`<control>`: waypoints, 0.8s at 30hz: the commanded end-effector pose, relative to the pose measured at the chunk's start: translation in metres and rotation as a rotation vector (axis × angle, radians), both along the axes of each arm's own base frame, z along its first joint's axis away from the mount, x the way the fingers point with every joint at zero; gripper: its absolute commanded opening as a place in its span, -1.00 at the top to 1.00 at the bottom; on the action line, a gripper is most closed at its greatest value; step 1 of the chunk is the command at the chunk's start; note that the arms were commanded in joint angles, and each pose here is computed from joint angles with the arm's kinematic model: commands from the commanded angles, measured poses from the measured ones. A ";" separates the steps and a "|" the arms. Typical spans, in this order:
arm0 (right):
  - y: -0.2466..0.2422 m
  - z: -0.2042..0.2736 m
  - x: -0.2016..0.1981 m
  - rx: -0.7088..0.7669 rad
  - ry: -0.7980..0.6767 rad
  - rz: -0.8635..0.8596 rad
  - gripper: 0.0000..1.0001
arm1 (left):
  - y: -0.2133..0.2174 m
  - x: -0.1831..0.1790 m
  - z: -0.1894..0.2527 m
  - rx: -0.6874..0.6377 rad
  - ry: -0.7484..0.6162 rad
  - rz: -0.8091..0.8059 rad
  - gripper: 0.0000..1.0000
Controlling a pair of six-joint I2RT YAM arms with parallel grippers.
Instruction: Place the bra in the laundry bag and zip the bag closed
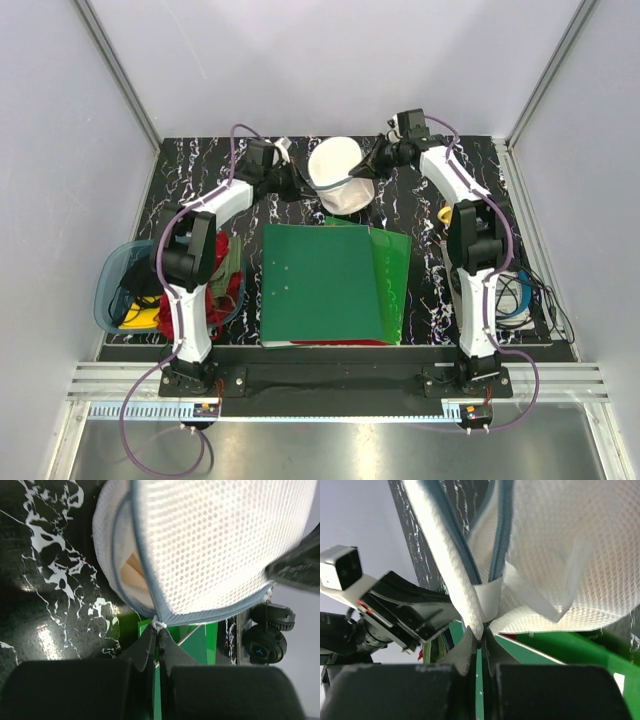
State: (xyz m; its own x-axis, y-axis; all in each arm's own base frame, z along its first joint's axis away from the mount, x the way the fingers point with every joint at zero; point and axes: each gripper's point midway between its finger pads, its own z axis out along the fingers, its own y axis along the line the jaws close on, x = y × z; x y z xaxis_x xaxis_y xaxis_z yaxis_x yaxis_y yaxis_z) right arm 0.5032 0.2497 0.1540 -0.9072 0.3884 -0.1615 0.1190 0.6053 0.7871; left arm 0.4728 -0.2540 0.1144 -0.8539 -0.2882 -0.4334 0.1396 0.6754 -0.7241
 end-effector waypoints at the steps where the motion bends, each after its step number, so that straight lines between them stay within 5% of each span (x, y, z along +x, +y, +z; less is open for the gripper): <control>1: -0.015 0.027 0.037 -0.042 -0.155 0.012 0.96 | -0.004 -0.019 0.012 0.015 0.010 -0.038 1.00; 2: -0.009 0.030 0.037 -0.032 -0.152 0.013 0.58 | -0.010 -0.024 0.014 -0.005 0.014 -0.046 1.00; 5: -0.008 0.037 0.043 0.018 -0.040 -0.111 -0.10 | -0.033 -0.023 0.031 -0.091 -0.017 -0.008 1.00; 9: -0.022 0.033 0.022 -0.080 0.054 -0.211 -0.64 | -0.052 -0.025 0.038 -0.183 -0.018 0.056 1.00; 17: -0.019 0.037 -0.032 -0.090 0.075 -0.213 -0.74 | -0.073 -0.026 0.050 -0.254 -0.051 0.067 1.00; 24: 0.008 0.017 -0.029 -0.001 0.087 -0.237 -0.34 | -0.087 -0.032 0.052 -0.279 -0.032 0.041 1.00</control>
